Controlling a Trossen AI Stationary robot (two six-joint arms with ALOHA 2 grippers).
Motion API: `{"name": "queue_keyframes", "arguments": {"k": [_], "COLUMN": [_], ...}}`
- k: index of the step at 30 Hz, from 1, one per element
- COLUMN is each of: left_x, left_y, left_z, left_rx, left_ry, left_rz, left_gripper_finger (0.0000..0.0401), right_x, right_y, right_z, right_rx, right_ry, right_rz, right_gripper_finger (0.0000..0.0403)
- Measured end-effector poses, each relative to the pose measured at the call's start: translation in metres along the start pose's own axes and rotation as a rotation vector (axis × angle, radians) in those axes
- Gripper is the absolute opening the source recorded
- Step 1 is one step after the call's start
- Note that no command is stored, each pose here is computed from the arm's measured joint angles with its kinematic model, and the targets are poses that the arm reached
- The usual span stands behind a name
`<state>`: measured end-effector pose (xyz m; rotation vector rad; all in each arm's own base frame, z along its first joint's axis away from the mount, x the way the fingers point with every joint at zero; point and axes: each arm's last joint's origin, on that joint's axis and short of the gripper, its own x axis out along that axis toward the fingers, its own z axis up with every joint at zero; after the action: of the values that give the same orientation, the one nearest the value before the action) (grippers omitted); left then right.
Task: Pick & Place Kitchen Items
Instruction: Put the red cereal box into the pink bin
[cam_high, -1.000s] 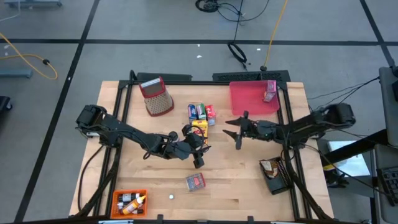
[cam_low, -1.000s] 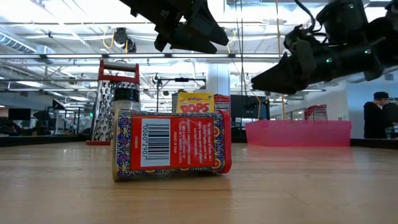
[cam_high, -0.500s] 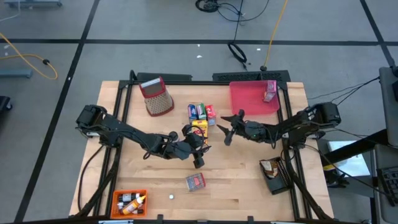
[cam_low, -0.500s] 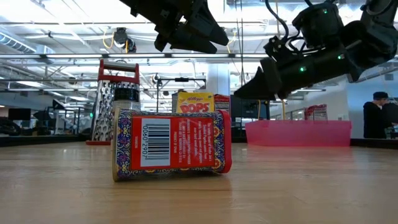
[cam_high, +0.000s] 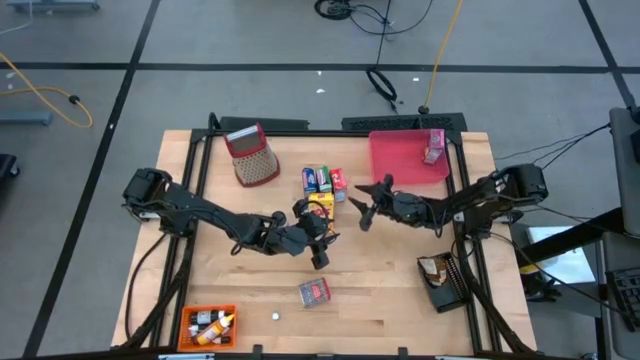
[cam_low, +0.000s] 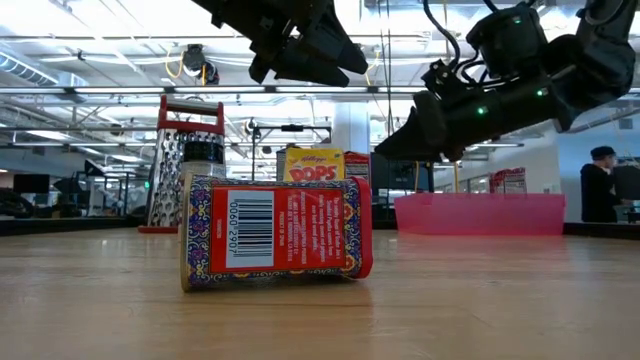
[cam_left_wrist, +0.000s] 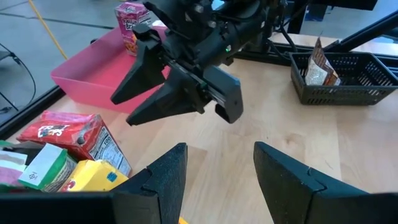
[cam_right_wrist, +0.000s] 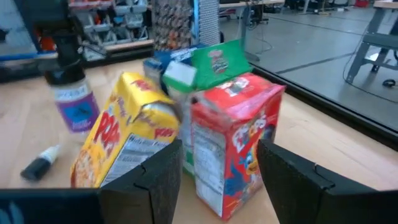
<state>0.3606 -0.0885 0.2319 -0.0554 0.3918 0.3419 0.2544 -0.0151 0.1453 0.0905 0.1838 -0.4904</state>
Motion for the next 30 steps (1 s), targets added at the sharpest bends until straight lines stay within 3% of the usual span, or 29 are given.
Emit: {"name": "queue_keyframes", "arguments": {"k": [4,9,19,30], "left_x": [0.0,0.0,-0.001,-0.001], "left_y": [0.0,0.0,-0.002,-0.002], "left_z": [0.0,0.001,0.001,0.0], "left_rx": [-0.003,-0.009,0.013,0.018], "left_ry": [-0.001,-0.008,-0.013,-0.007], "left_rz": [0.0,-0.002,-0.009,-0.008], "left_gripper_finger": [0.0186,0.0186,0.0186,0.0186], "right_x": [0.01,0.027,0.034,0.048], "right_y": [0.005,0.01,0.001,0.003], "right_z": [0.001,-0.009,-0.014,-0.02], "right_rx": [0.008,-0.088,0.004,-0.032], "right_ry": [0.008,0.049,0.035,0.03], "right_rz": [0.022,-0.027,-0.074,-0.086], "right_gripper_finger": [0.0196,0.0196,0.0196,0.0186]}}
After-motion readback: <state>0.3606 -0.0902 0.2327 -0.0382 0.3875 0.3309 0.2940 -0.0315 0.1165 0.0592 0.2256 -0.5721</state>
